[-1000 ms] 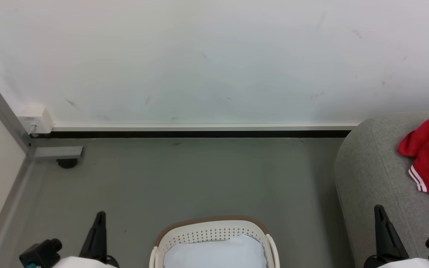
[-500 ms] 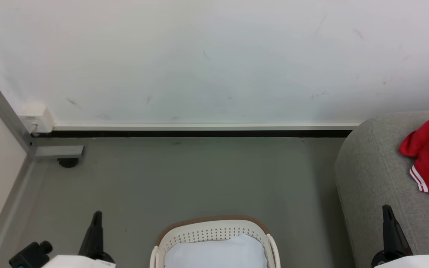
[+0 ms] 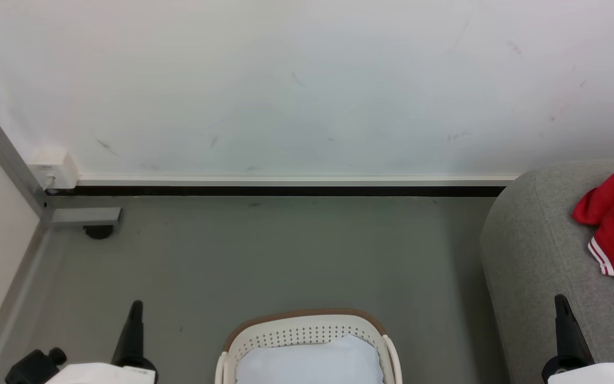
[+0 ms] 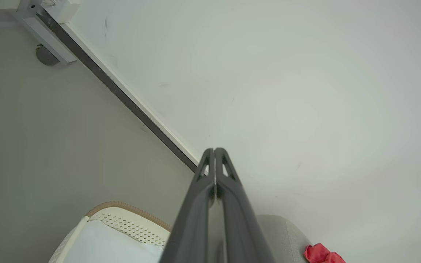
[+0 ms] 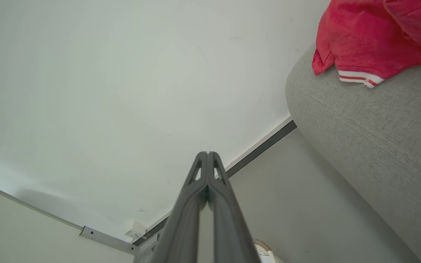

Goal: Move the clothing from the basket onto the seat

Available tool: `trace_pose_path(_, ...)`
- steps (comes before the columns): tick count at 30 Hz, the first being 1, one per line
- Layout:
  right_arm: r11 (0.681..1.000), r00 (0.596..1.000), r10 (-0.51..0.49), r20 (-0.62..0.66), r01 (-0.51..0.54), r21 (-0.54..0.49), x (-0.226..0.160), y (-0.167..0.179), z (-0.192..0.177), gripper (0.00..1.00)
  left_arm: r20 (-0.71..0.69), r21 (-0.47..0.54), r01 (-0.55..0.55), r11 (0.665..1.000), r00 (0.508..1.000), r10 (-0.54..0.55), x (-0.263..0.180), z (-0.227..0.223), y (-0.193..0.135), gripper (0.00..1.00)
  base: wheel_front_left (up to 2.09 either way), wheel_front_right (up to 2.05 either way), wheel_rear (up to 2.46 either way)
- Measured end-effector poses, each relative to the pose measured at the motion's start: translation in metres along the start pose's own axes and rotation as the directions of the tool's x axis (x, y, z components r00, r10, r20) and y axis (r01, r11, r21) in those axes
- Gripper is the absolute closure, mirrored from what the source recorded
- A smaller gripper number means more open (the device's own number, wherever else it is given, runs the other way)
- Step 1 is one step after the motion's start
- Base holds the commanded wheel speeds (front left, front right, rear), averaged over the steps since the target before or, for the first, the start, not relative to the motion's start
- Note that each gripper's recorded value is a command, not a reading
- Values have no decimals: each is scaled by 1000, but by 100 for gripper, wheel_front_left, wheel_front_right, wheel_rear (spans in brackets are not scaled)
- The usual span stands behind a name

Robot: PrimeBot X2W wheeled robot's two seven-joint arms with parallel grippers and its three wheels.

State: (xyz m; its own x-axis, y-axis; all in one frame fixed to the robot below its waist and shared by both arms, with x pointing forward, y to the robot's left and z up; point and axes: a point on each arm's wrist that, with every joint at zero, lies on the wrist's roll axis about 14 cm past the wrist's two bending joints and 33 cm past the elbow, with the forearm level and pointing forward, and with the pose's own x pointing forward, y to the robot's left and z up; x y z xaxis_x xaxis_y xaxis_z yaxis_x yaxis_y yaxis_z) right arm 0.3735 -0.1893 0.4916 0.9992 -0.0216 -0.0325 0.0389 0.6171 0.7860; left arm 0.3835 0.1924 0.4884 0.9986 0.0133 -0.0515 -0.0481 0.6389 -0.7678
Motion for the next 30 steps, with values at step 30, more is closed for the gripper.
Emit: trace_pose_path(30,954,1000,-9,-6,10,300,6,-2,7,100,-3,-307,-4,952,1000,3,2,6,-1,100,0,0,0)
